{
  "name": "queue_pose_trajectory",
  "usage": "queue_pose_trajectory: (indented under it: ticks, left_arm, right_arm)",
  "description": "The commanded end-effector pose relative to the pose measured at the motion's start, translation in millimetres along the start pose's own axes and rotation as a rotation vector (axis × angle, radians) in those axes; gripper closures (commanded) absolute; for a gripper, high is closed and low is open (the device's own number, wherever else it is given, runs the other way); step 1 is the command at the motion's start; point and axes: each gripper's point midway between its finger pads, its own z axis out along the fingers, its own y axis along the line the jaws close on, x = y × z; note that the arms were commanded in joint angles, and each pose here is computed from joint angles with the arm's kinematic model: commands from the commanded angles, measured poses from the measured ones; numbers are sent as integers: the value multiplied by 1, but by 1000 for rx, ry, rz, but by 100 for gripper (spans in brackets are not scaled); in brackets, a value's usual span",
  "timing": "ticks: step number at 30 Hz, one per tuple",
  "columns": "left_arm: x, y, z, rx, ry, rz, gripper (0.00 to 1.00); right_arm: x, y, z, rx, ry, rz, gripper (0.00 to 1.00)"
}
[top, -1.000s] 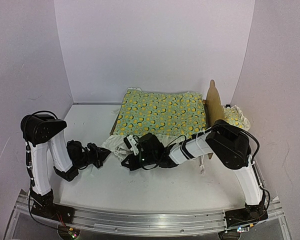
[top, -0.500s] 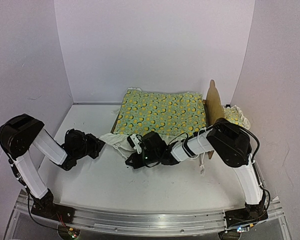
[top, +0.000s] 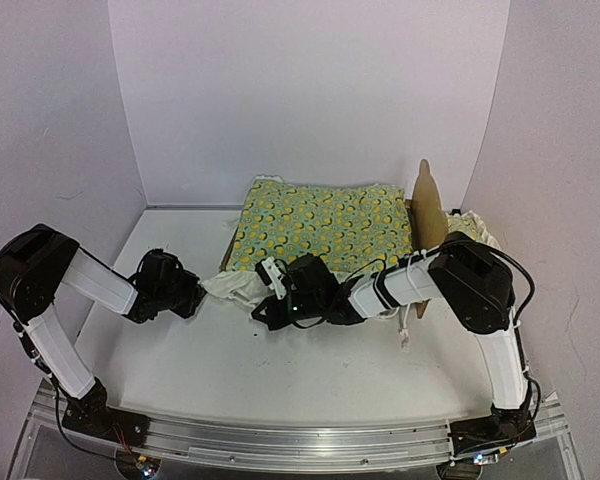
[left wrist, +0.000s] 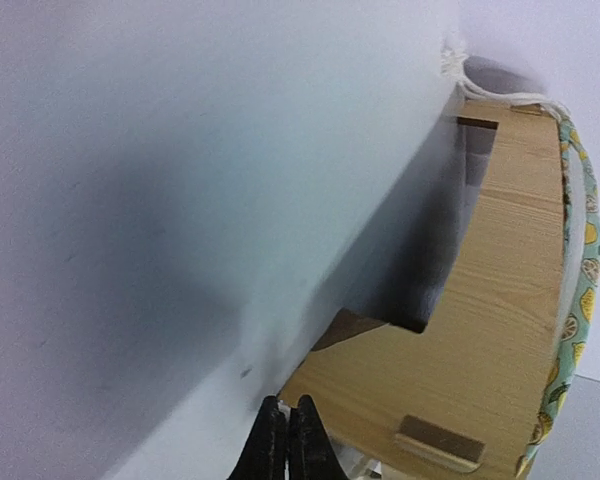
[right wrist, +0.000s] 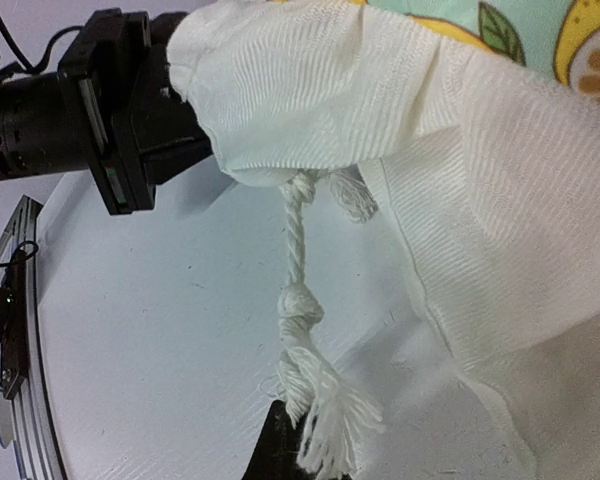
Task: Set up the pet bed
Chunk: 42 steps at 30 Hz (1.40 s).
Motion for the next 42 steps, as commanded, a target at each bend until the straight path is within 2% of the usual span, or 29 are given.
queue_pose_trajectory:
  ticks: [1, 4, 10, 15, 18, 20, 23, 27, 30, 35, 37, 38, 40, 41, 42]
  left_arm:
    - [-31, -69, -11, 108, -154, 260, 100]
    - [-49, -92, -16, 126, -204, 305, 100]
    - [-46, -124, -4, 187, -112, 358, 100]
    - [-57, -154, -27, 234, -206, 452, 100]
    - [-75, -168, -45, 216, -321, 513, 100]
    - [-74, -184, -47, 228, -322, 581, 100]
    - [-70, -181, -35, 196, -276, 598, 100]
    - [-75, -165, -34, 150, -300, 608, 100]
    - [-75, -166, -32, 139, -301, 669, 100]
    - [-53, -158, -15, 137, -146, 736, 100]
    - [-60, -134, -15, 31, -155, 716, 77]
    - [-68, -121, -20, -29, -190, 713, 67]
    - [-78, -99, -37, -104, -245, 725, 46]
    - [-80, -95, -47, -111, -265, 739, 30]
    - [-81, -91, -54, -122, -275, 759, 20]
  right_arm:
    - [-27, -4, -15, 51, -72, -45, 100]
    - [-19, -11, -9, 62, -48, -63, 100]
    - [11, -14, -5, 33, 15, -61, 100]
    - [29, -17, 0, 15, 53, -23, 100]
    - [34, -20, 4, 14, 64, -11, 100]
    - [35, -22, 4, 20, 66, -12, 100]
    - [45, -27, 7, 33, 86, -11, 100]
    - [47, -32, 8, 61, 89, -21, 100]
    - [45, -35, 7, 83, 88, -42, 100]
    - [36, -20, 1, 50, 84, -88, 100]
    - [29, -7, -13, 48, 108, -113, 69]
    - [28, -1, -25, 61, 132, -127, 58]
    - [22, 14, -61, 85, 141, -161, 44]
    - [19, 17, -81, 112, 135, -171, 37]
    - [14, 15, -103, 163, 128, -186, 31]
